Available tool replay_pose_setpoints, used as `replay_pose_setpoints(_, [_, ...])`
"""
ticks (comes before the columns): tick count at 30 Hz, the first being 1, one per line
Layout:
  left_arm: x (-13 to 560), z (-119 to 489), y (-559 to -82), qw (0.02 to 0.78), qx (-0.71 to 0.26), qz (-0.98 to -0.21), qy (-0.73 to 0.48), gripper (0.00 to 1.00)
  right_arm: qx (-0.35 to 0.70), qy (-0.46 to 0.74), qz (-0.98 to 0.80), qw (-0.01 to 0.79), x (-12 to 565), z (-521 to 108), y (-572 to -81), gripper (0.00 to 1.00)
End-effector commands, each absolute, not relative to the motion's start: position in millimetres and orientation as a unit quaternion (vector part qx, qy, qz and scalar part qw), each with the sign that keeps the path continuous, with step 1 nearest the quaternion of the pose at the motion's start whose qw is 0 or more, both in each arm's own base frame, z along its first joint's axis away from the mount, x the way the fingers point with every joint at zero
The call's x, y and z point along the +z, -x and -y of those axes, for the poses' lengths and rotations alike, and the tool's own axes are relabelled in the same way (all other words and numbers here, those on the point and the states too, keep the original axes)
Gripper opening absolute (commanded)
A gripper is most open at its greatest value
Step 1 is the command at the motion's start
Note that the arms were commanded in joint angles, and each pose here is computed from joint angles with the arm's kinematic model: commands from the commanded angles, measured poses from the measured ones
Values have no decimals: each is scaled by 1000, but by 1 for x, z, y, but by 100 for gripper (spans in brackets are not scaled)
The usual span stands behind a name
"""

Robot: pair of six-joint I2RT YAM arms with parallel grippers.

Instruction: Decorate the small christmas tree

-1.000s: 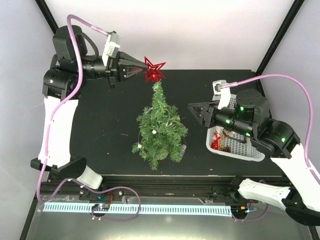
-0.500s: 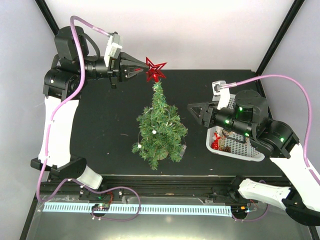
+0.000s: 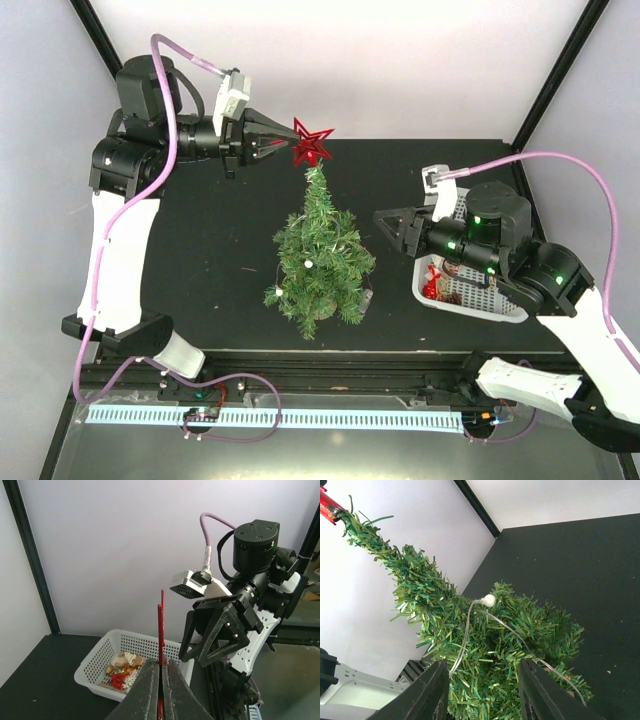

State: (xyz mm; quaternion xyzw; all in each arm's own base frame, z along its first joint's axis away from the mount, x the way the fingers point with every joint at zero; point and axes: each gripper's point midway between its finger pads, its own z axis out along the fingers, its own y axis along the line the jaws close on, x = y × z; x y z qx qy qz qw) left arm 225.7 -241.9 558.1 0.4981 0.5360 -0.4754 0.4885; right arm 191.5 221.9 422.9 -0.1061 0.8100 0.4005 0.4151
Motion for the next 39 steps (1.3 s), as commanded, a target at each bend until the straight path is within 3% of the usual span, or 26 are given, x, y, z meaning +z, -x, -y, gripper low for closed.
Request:
replay_pose_setpoints(1, [553, 242, -224, 484, -474, -539, -501, 1, 414, 102, -799, 425, 430, -220, -189, 40])
replay_pose_setpoints(34, [523, 256, -216, 468, -432, -558, -532, 2, 420, 97, -800, 417, 416, -221, -188, 40])
replay_pose_setpoints(37, [526, 255, -217, 472, -429, -559, -530, 6, 421, 97, -799, 417, 415, -221, -188, 40])
replay_pose_setpoints(39, [528, 254, -217, 477, -426, -559, -528, 16, 422, 98, -800, 416, 415, -222, -188, 40])
